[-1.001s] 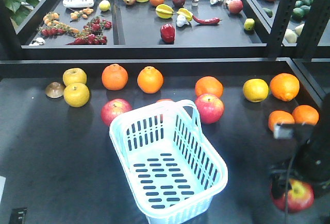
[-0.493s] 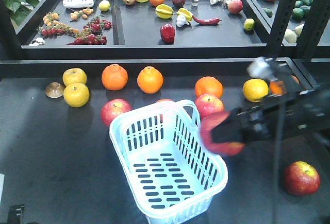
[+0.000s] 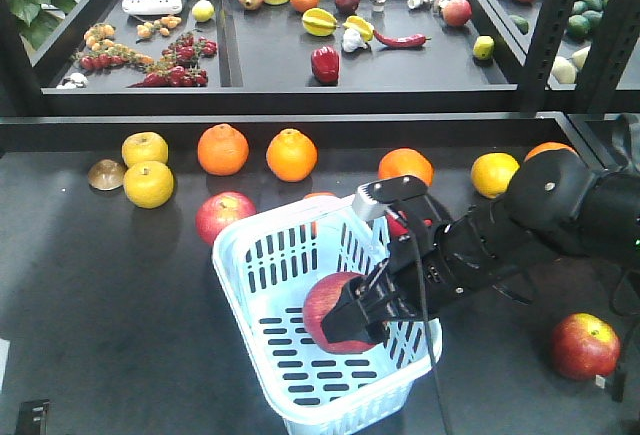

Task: Pick three apples into basket with both arms
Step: 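Move the apple over the basket and release it inside, then return the right gripper to a second red apple and grasp it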

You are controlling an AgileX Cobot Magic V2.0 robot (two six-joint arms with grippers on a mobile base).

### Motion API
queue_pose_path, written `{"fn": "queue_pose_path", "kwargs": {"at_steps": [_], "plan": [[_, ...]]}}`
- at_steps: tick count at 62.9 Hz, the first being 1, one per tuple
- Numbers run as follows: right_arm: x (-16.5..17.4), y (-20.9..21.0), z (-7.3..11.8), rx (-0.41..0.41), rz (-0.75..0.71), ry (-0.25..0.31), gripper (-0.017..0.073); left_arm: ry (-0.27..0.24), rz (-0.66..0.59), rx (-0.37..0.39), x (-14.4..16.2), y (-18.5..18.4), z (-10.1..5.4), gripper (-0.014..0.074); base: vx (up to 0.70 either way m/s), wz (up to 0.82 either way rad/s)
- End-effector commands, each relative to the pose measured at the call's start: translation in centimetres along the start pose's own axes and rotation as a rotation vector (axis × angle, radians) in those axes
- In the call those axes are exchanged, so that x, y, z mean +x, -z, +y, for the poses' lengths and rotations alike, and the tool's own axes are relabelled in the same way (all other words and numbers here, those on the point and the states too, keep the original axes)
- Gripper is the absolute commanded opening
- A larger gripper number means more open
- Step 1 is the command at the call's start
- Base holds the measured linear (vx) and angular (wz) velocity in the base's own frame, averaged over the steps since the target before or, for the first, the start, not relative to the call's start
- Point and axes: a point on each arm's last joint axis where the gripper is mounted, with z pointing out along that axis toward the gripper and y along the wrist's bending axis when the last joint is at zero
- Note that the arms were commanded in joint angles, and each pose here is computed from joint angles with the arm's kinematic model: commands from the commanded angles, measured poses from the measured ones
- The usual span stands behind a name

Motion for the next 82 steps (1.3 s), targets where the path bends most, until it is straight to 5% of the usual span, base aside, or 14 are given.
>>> {"fn": "queue_pose_path", "kwargs": {"at_steps": [1,12,27,38,45,52,63,73,82], "plan": [[-1.5,1.4,0.7,0.018,-0.097,0.058,0.0596,0.018,-0.072,0.027,-1.2,0.1,-0.3,-0.0007,0.00,0.00],[-1.8,1.4,0.5,0.048,-0.128,0.062,0.0728,0.018,-0.072,0.026,-1.2,0.1,-0.3,-0.0007,0.00,0.00],[-1.8,1.6,0.5,0.055,-0.139,0.064,0.0689,0.018,-0.072,0.026,-1.2,0.1,-0.3,-0.0007,0.00,0.00],[-1.7,3.2,1.5,0.036,-0.151,0.086,0.0501,0.017,-0.073,0.018,-1.2,0.1,-0.3,-0.0007,0.00,0.00],[-1.5,5.5,1.4,0.085,-0.191,0.085,0.0230,0.018,-0.074,0.002,-1.2,0.1,-0.1,-0.0007,0.00,0.00],[-1.0,8.0,0.0,0.174,-0.225,0.025,-0.0016,0.018,-0.075,-0.006,-1.2,0.1,0.0,-0.0007,0.00,0.00],[1.1,11.7,-4.4,0.402,-0.216,-0.169,-0.0008,0.018,-0.075,-0.006,-1.2,0.1,0.0,-0.0007,0.00,0.00],[3.5,14.4,-8.8,0.622,-0.161,-0.260,-0.0008,0.018,-0.075,-0.006,-1.2,0.1,0.0,-0.0007,0.00,0.00],[5.3,15.5,-11.6,0.696,-0.130,-0.353,0.0027,0.018,-0.075,-0.006,-1.2,0.1,0.0,-0.0007,0.00,0.00]]}}
